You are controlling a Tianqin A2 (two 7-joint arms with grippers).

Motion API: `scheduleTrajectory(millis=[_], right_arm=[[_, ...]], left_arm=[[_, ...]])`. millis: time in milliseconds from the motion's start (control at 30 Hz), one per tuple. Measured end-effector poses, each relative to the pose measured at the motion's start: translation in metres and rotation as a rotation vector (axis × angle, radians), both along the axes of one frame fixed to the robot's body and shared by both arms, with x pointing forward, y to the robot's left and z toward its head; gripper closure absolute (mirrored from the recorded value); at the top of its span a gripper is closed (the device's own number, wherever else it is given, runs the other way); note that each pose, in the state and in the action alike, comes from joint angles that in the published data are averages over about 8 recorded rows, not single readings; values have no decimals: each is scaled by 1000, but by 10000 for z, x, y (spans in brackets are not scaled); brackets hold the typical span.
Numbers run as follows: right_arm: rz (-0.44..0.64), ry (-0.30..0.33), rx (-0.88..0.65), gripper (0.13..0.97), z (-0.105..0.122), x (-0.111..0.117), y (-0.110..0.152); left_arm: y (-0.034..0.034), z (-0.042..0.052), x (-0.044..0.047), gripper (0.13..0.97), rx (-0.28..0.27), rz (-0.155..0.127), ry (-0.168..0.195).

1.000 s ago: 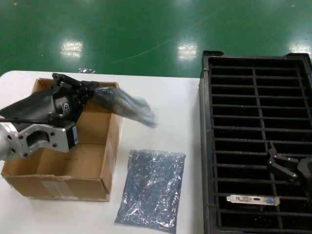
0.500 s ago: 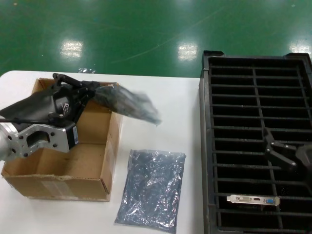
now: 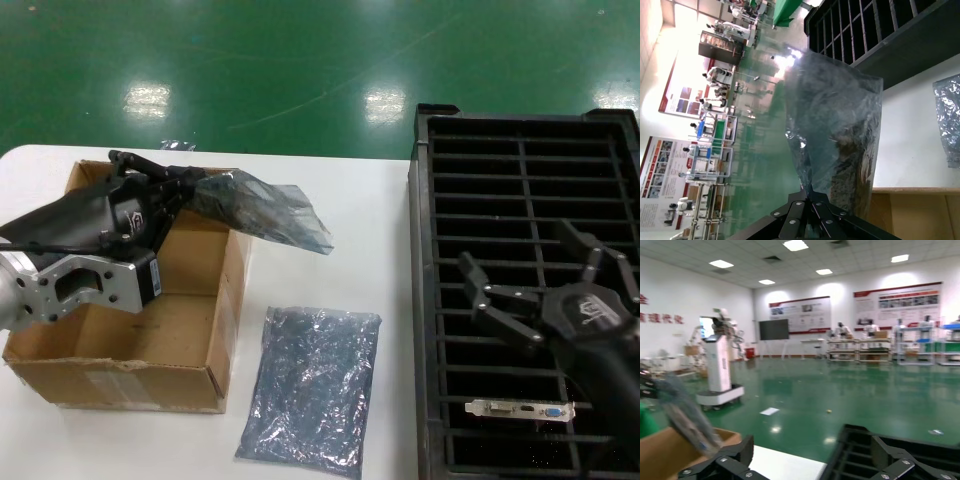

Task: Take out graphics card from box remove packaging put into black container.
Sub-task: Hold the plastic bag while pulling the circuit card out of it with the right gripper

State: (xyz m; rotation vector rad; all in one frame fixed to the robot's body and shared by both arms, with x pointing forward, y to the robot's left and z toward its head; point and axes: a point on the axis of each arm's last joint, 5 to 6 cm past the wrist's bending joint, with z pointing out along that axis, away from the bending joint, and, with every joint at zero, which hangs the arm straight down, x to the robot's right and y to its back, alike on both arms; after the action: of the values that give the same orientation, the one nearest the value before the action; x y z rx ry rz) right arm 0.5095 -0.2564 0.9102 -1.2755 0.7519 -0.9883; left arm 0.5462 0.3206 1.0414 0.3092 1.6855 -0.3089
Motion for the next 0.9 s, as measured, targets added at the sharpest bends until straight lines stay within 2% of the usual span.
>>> scheduleTrajectory(millis=[333, 600, 733, 900], right_arm=[[123, -35, -26, 388, 154, -42, 180], [210, -62, -76, 601, 186, -61, 359], [250, -73, -92, 601, 190, -72, 467], [294, -81, -111, 718, 175, -76, 602]], left_arm=[[0, 0, 0, 958, 0, 0, 0], [0, 0, 0, 958, 0, 0, 0], [0, 0, 0, 958, 0, 0, 0], [0, 0, 0, 958, 0, 0, 0]])
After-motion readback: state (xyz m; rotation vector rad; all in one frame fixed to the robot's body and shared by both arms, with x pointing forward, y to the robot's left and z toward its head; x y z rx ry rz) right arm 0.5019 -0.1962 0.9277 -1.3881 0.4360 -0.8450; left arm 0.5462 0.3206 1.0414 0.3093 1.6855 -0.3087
